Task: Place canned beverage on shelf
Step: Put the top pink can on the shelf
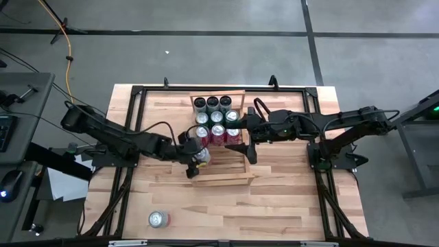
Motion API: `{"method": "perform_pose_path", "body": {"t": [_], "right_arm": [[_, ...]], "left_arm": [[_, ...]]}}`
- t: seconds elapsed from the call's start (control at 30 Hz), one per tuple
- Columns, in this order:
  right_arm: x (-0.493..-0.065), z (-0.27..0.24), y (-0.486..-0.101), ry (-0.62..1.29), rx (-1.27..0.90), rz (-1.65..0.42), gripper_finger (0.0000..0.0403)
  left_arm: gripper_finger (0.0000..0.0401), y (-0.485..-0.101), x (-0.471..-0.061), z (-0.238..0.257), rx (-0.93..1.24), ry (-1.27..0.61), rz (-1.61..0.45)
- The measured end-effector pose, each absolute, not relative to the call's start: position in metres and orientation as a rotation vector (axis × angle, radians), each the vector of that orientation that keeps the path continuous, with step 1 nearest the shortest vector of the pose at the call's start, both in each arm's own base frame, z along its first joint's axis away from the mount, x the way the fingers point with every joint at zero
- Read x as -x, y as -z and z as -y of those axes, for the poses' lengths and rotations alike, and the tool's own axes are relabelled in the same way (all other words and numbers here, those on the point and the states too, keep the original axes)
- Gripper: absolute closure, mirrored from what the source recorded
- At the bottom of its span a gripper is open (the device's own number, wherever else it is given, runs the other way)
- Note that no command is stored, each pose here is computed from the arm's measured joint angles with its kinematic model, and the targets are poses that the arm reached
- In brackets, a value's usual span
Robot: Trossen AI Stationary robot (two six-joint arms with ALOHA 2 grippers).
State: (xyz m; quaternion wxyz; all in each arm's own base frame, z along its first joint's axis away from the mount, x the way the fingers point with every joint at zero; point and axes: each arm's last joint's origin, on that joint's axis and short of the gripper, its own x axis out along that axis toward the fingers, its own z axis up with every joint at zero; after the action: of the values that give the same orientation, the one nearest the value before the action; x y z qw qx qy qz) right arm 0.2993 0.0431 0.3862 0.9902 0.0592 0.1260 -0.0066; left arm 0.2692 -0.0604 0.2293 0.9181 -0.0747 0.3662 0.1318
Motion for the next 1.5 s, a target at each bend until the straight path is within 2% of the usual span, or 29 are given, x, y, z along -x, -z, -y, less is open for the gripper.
{"method": "perform_pose_path", "body": {"t": [0.17,0.33,0.4,0.83,1.27,1.5], "right_arm": [[-0.299,-0.043,-0.385,0.014,-0.116,-0.261,0.0084],[-0.299,-0.043,-0.385,0.014,-0.116,-0.264,0.0084],[-0.299,-0.043,-0.385,0.015,-0.116,-0.269,0.0084],[-0.299,-0.043,-0.384,0.015,-0.115,-0.276,0.0084],[-0.299,-0.043,-0.384,0.015,-0.115,-0.275,0.0084],[-0.299,-0.043,-0.384,0.015,-0.114,-0.276,0.0084]], "left_arm": [[0.0122,-0.22,-0.27,0.055,0.138,-0.299,-0.737],[0.0122,-0.209,-0.272,0.053,0.0,-0.289,-0.773],[0.0122,-0.215,-0.277,0.055,0.004,-0.269,-0.726],[0.0122,-0.211,-0.276,0.051,0.026,-0.193,-0.783],[0.0117,-0.189,-0.291,0.043,0.053,-0.176,-0.852],[0.009,-0.188,-0.291,0.041,0.023,-0.195,-0.84]]}}
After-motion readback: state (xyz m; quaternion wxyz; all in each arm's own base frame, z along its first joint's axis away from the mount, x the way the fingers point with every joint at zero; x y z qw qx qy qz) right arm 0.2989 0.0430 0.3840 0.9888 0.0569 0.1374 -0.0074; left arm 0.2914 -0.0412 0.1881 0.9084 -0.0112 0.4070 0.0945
